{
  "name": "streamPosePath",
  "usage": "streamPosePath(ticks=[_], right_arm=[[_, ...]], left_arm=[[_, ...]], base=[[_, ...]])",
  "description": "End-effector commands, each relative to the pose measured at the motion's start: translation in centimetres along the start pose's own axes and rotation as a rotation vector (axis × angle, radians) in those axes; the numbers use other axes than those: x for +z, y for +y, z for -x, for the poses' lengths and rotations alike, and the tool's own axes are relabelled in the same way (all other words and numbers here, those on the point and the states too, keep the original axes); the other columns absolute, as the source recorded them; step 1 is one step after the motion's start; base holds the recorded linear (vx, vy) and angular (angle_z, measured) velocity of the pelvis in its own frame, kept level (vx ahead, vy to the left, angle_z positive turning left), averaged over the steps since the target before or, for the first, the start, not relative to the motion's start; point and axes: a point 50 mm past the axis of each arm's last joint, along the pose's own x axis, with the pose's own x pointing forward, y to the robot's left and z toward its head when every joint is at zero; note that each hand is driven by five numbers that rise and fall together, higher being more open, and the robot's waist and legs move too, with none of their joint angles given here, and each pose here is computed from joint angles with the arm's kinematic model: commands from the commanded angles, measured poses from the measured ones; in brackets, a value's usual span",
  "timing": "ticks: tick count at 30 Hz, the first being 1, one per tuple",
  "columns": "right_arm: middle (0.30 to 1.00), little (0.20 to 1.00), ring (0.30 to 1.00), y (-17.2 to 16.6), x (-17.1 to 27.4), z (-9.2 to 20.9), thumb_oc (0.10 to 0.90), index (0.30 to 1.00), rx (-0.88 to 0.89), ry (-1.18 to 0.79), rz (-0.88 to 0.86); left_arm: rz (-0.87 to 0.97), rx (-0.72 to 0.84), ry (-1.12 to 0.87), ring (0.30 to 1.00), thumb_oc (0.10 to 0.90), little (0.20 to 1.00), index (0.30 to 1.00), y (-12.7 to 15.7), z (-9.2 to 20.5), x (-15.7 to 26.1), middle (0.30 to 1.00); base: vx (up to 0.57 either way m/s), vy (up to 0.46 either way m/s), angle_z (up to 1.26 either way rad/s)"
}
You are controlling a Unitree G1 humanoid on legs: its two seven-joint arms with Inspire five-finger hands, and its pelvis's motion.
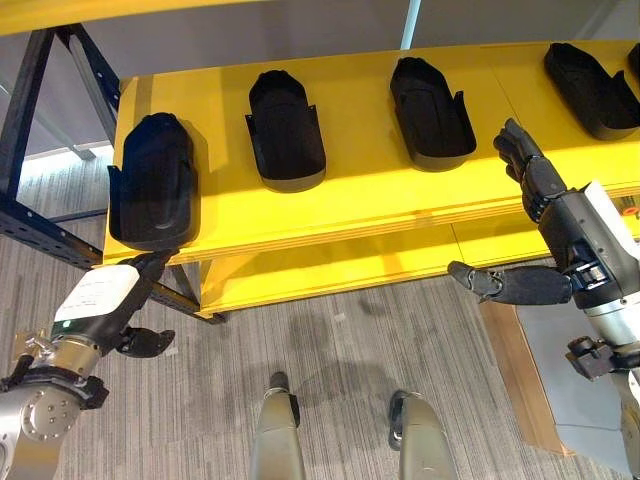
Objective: Move parts from the plastic box to the shelf.
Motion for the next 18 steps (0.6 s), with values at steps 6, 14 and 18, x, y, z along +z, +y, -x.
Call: streamPosePath(ticks=[6,14,18], right_arm=[[1.000,1.000,1.000,-1.6,3.6,-1.8,0.900,1.000,-0.102,-0.252,0.063],[1.000,1.000,1.000,-1.6,3.7,-1.8,0.900,1.000,-0.105,-0.258,0.065],[1.000,1.000,1.000,-1.6,3.7,-1.9,0.900,1.000,-0.104,-0.259,0.066]], left_arm=[[-0.096,0.221,-0.034,1.000,0.900,1.000,1.000,5.1,-1.6,0.2,1.000],[-0.117,0.252,-0.030,1.000,0.900,1.000,1.000,5.7,-2.2,0.1,1.000],[-0.113,0.256,-0.031,1.000,0.900,1.000,1.000,5.7,-2.5,0.2,1.000]], base=[[0.00,0.000,0.00],[0.00,0.001,0.00],[-0.01,0.009,-0.06]])
